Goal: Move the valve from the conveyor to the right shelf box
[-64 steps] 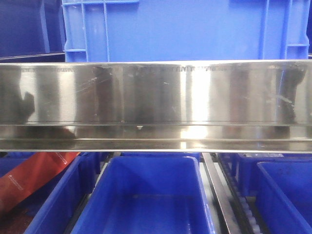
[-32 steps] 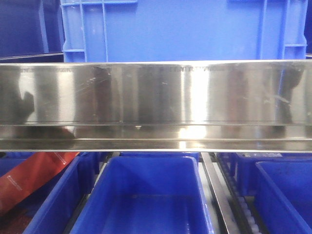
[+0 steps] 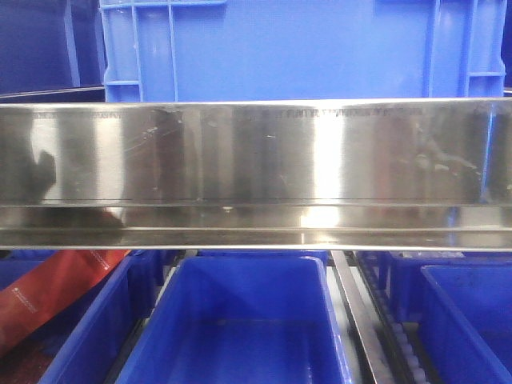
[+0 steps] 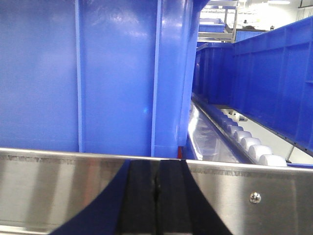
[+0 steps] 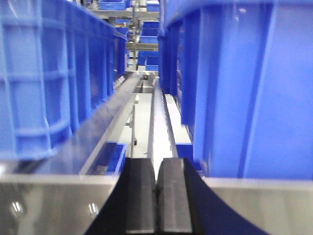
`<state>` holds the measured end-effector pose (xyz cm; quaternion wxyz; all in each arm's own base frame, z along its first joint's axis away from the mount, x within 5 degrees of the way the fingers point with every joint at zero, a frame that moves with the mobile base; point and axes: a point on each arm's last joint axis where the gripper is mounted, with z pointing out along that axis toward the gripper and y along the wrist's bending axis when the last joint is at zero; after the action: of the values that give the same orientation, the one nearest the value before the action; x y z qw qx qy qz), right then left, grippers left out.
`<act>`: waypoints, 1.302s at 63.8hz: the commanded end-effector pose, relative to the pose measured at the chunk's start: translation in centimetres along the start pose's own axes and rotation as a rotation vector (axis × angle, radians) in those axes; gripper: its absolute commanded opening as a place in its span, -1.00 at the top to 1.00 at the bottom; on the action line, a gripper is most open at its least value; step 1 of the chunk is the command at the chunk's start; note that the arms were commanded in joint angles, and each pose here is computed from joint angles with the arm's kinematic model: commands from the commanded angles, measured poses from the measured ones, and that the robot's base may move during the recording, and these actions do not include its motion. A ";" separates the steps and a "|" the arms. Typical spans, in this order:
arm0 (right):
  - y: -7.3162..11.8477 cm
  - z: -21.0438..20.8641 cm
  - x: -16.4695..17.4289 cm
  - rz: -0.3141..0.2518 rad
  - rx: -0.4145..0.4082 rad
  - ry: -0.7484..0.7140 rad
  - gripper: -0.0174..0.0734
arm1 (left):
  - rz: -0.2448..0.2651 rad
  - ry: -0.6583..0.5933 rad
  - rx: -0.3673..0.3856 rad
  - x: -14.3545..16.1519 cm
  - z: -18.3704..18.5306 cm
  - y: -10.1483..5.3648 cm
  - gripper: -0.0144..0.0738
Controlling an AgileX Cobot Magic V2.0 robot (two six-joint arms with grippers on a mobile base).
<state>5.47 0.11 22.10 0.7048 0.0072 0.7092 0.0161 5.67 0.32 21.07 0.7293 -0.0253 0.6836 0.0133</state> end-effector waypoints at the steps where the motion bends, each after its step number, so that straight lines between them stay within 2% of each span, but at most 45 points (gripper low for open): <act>1: -0.2 0.2 1.4 0.015 0.014 -0.025 0.97 | -0.012 -0.030 0.000 -0.3 -0.1 0.0 0.92; 5: -0.2 0.2 1.1 0.032 0.014 -0.057 0.97 | -0.012 -0.030 0.000 -0.3 -0.1 0.0 0.92; 8: -0.1 0.2 1.6 0.032 0.012 -0.006 0.97 | -0.012 -0.033 0.000 -0.3 -0.1 0.0 0.92; 21: -0.1 0.2 1.5 0.047 0.011 -0.013 0.97 | -0.012 -0.033 0.000 -0.3 -0.1 0.0 0.92; 83: -0.1 0.2 1.6 0.047 0.011 -0.006 0.97 | -0.012 -0.033 0.000 -0.3 -0.1 0.0 0.92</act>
<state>5.67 0.08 20.39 0.6989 0.0248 0.7142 0.0293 5.67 0.32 21.09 0.7299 -0.0253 0.6829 0.0132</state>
